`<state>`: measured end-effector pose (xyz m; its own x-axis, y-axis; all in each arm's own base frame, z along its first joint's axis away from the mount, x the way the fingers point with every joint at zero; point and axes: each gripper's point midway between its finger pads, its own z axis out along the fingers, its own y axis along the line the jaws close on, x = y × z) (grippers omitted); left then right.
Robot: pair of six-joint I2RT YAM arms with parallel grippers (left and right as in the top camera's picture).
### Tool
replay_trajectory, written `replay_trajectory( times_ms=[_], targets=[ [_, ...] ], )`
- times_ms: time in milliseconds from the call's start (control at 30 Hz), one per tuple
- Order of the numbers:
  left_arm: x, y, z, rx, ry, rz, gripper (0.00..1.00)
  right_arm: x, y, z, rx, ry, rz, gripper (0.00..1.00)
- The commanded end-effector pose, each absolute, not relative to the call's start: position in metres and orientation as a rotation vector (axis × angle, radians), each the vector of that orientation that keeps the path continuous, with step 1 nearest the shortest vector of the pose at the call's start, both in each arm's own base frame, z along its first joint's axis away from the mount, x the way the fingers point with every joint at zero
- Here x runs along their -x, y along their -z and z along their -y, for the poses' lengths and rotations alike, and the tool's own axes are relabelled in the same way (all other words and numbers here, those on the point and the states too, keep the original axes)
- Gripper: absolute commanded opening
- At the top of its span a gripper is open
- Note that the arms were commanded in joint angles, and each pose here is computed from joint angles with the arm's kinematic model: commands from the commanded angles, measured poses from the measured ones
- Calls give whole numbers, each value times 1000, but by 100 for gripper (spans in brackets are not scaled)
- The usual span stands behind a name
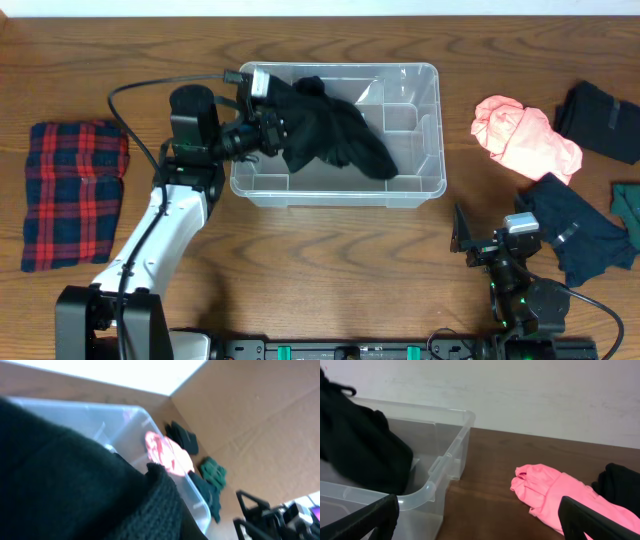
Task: Pack container
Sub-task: 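Lift the black garment with the left gripper over the clear bin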
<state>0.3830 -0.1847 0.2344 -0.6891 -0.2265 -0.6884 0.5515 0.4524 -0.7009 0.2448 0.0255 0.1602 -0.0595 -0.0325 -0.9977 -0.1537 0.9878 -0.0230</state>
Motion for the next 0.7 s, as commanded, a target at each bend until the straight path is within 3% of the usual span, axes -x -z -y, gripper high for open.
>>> replay_trajectory(
  times_ms=[0,367,500,667],
  targets=[
    [-413,-301,174,-181,1236,-1815,6,-245,-159,-27,153,-100,-1630,99],
    [-421,-416,173,50,1431,-1712,6,-245,-159,-27,153,-100,-1630,99],
    [-419,-416,173,88,1330,-1829,6,-245,-159,-27,153,-100,-1630,99],
    [-420,-399,143,134,921,-1987,6,-245,-159,-27,153,-100,-1630,99]
  ],
)
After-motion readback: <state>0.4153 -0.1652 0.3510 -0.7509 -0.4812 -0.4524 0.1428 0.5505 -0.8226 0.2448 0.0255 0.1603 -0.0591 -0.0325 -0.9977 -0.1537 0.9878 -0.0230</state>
